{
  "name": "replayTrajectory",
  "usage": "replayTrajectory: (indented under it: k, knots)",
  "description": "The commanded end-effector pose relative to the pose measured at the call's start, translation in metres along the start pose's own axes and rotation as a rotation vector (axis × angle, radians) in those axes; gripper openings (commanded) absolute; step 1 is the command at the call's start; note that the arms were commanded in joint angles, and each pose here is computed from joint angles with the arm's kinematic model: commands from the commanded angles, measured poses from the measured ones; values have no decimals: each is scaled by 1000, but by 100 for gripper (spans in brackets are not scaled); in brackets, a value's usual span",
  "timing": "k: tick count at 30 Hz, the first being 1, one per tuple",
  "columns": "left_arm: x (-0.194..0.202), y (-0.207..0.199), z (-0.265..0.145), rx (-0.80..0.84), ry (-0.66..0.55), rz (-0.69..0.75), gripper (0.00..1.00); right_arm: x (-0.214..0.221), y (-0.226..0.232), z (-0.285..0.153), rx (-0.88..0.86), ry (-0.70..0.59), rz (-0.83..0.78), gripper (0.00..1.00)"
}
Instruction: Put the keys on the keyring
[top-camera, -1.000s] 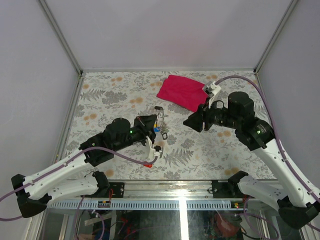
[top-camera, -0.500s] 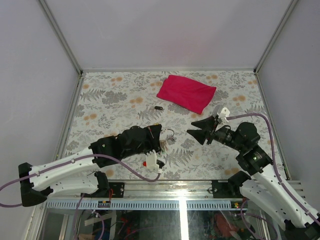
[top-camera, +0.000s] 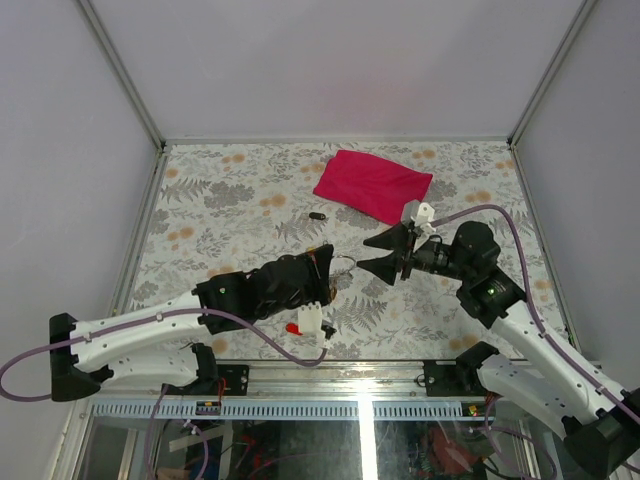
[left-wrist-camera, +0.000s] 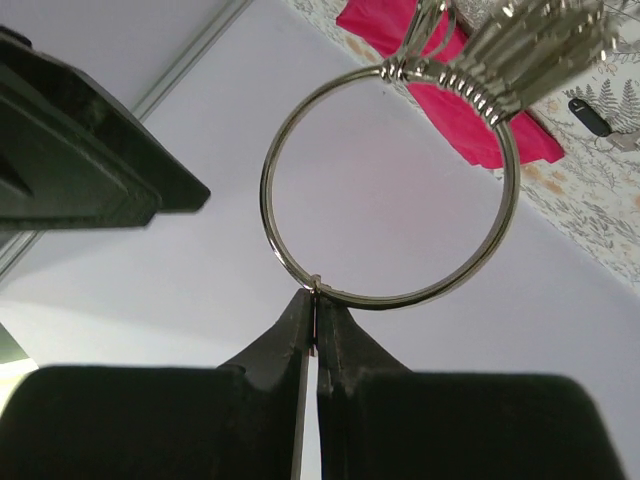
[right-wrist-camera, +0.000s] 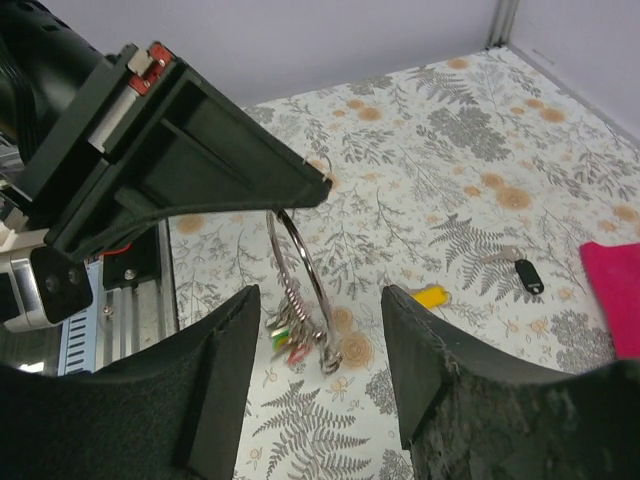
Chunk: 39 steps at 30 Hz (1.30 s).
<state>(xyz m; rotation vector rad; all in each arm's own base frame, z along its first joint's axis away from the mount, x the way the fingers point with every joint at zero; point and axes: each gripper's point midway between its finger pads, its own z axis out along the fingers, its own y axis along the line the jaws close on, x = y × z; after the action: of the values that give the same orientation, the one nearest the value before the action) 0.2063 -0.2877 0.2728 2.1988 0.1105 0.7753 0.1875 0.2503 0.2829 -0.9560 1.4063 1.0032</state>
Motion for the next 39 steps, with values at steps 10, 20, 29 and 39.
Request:
replayTrajectory:
  k: [10, 20, 29, 39]
  knots:
    - [14, 46, -12, -80, 64, 94, 0, -35, 14, 20, -175, -78, -106, 63]
    - [13, 52, -11, -79, 63, 105, 0, -25, 24, 41, -235, -64, -88, 60]
    - [13, 52, -11, -76, 65, 107, 0, -23, 31, 58, -262, -77, -59, 46]
    - [13, 52, -11, -78, 70, 97, 1, -31, 29, 61, -247, -131, -30, 10]
